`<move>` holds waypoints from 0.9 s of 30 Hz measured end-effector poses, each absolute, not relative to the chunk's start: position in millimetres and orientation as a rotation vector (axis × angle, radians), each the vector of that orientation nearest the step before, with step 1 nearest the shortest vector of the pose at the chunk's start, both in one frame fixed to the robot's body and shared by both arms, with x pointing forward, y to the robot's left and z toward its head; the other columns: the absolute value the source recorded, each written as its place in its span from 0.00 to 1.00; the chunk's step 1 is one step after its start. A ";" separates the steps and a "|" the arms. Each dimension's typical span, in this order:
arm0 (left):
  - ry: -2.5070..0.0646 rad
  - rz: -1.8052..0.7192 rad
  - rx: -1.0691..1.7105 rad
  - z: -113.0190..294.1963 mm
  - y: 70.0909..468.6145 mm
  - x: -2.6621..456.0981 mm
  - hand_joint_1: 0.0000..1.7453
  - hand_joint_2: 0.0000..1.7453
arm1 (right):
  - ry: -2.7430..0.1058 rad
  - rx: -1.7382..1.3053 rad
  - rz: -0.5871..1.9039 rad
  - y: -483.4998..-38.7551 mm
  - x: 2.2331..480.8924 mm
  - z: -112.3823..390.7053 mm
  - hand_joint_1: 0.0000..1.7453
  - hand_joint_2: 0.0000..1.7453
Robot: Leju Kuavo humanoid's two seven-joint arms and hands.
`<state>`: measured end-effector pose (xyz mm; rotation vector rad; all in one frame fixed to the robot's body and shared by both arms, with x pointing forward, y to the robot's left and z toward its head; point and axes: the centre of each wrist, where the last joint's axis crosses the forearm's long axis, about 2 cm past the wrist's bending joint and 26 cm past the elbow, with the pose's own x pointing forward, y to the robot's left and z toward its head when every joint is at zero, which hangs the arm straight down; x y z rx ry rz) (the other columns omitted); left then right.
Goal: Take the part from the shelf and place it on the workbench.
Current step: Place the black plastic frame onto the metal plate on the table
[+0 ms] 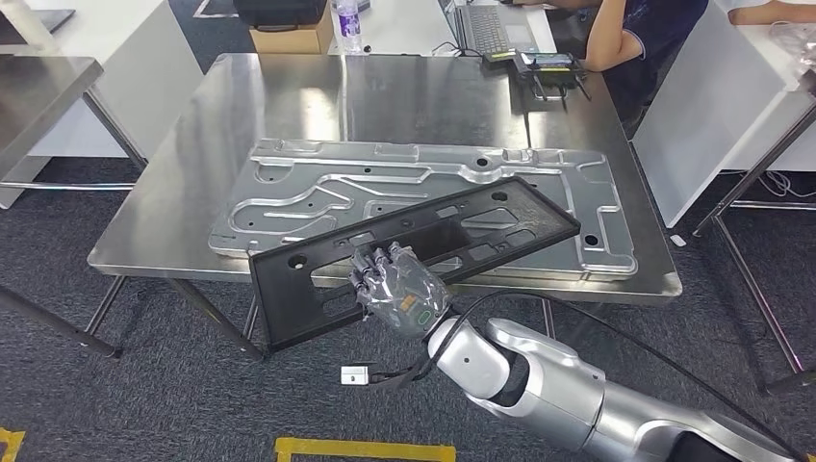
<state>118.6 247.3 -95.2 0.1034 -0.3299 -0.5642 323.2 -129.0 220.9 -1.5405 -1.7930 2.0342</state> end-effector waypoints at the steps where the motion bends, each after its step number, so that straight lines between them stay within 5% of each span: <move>1: -0.330 -0.564 0.103 -95.2 247.3 118.4 0.00 1.00 | -1.794 -1.545 2.033 -129.2 323.5 222.1 1.00 1.00; 27: -0.332 -0.572 0.096 -95.6 247.0 116.9 0.00 1.00 | -1.732 -1.592 2.033 -145.0 327.9 225.1 1.00 1.00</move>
